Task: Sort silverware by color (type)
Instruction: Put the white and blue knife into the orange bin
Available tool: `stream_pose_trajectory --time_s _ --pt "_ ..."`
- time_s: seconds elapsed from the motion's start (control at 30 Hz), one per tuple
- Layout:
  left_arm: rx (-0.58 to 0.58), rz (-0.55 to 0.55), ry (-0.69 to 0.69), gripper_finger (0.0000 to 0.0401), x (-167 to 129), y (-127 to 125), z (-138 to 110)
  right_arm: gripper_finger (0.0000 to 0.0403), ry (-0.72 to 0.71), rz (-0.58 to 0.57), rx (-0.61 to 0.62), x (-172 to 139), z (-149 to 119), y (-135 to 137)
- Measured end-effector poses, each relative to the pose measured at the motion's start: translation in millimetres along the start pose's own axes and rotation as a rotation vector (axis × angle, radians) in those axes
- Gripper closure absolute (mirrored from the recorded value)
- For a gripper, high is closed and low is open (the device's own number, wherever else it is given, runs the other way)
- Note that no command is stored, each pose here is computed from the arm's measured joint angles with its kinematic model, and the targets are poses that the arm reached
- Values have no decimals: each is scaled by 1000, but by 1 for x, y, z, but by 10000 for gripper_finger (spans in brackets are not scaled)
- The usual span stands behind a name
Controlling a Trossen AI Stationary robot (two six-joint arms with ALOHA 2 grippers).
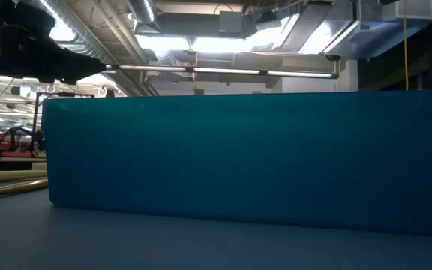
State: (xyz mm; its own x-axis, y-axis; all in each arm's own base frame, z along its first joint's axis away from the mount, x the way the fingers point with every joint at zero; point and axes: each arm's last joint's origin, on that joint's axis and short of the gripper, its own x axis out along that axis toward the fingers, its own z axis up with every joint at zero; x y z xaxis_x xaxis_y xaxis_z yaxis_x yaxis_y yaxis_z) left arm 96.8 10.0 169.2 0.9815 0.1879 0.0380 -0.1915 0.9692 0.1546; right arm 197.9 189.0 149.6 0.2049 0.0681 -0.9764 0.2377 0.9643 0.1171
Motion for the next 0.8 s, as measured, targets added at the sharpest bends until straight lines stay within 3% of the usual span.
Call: stream_pose_trajectory --time_s 0.27,0.8 --pt "0 0 0 268 0 0 0 260 -31 50 5 9 -3 -2" --pt "0 -1 0 268 0 0 0 265 -27 41 5 12 -4 -5"
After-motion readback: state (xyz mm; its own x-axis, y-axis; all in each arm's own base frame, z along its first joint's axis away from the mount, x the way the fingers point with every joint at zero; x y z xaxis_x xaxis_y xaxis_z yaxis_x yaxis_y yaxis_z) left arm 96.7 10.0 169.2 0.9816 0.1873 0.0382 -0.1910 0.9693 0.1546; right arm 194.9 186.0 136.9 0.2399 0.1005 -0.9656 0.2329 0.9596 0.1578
